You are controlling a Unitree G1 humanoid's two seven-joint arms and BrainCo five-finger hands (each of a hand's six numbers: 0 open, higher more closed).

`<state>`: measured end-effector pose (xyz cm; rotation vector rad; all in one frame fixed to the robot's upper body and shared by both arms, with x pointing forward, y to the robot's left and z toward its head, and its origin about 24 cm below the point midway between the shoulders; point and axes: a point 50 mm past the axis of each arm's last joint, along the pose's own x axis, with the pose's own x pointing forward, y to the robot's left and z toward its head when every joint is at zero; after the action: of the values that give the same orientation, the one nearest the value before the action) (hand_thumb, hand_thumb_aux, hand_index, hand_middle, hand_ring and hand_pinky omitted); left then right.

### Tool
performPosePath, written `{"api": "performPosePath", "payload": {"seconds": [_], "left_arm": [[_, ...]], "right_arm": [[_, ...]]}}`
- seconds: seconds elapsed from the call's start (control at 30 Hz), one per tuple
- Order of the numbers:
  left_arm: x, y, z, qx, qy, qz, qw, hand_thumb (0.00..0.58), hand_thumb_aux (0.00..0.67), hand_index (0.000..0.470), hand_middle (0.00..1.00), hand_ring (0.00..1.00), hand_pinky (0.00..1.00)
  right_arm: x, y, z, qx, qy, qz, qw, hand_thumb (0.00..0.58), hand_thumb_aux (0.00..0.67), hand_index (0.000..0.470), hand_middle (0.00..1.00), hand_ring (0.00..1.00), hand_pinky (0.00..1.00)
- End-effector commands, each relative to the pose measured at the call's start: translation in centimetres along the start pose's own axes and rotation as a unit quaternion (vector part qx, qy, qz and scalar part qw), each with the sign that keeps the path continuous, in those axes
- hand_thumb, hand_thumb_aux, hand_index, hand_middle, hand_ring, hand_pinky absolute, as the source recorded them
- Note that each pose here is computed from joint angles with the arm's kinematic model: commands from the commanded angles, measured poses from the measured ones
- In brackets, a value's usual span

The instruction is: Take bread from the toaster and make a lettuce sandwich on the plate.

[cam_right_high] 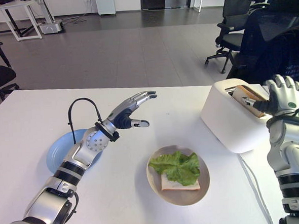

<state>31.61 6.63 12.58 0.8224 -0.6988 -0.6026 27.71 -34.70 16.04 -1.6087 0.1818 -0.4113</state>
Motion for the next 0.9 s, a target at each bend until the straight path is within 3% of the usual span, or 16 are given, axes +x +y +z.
{"api": "performPosePath", "payload": {"seconds": [0.03,0.23,0.37,0.43,0.53,0.63,0.7,0.8,0.9], "left_arm": [[-0.1,-0.4,-0.3,0.003,0.01,-0.008,1.0,0.0,0.0,0.0,0.0,0.0,0.0],[-0.1,-0.3,-0.7,0.004,0.018,-0.004,1.0,0.0,0.0,0.0,0.0,0.0,0.0],[-0.3,-0.5,-0.9,0.005,0.021,-0.008,1.0,0.0,0.0,0.0,0.0,0.0,0.0],[-0.3,-0.7,-0.9,0.005,0.022,-0.01,1.0,0.0,0.0,0.0,0.0,0.0,0.0],[-0.4,-0.8,-1.0,0.007,0.025,-0.01,1.0,0.0,0.0,0.0,0.0,0.0,0.0],[-0.4,-0.9,-0.9,0.007,0.023,-0.011,1.0,0.0,0.0,0.0,0.0,0.0,0.0],[-0.6,-0.9,-0.9,0.007,0.025,-0.01,1.0,0.0,0.0,0.0,0.0,0.0,0.0],[-0.9,-0.9,-1.0,0.008,0.029,-0.009,1.0,0.0,0.0,0.0,0.0,0.0,0.0],[-1.0,-0.9,-1.0,0.007,0.032,-0.009,0.999,0.0,0.0,0.0,0.0,0.0,0.0]], "right_arm": [[0.0,0.8,0.5,0.021,-0.023,0.041,0.999,0.58,0.67,0.47,0.0,0.0,0.0],[0.2,0.9,1.1,0.052,-0.036,0.047,0.997,0.58,0.67,0.47,0.0,0.0,0.0],[1.0,-4.1,0.4,0.1,-0.019,-0.139,0.985,0.58,0.67,0.47,0.0,0.0,0.0],[0.7,-6.1,1.5,0.171,-0.06,-0.2,0.963,0.58,0.67,0.47,0.0,0.0,0.0],[0.4,-7.2,4.2,0.221,-0.147,-0.197,0.944,0.58,0.67,0.47,0.0,0.0,0.0],[0.3,-7.0,5.6,0.233,-0.18,-0.149,0.944,0.58,0.67,0.47,0.0,0.0,0.0],[0.1,-5.5,7.1,0.264,-0.214,-0.054,0.939,0.58,0.67,0.47,0.0,0.0,0.0],[-1.1,-2.7,9.2,0.272,-0.272,0.102,0.917,0.58,0.67,0.47,0.0,0.0,0.0],[-3.3,-1.0,10.2,0.265,-0.329,0.233,0.876,0.58,0.67,0.47,0.0,0.0,0.0]]}}
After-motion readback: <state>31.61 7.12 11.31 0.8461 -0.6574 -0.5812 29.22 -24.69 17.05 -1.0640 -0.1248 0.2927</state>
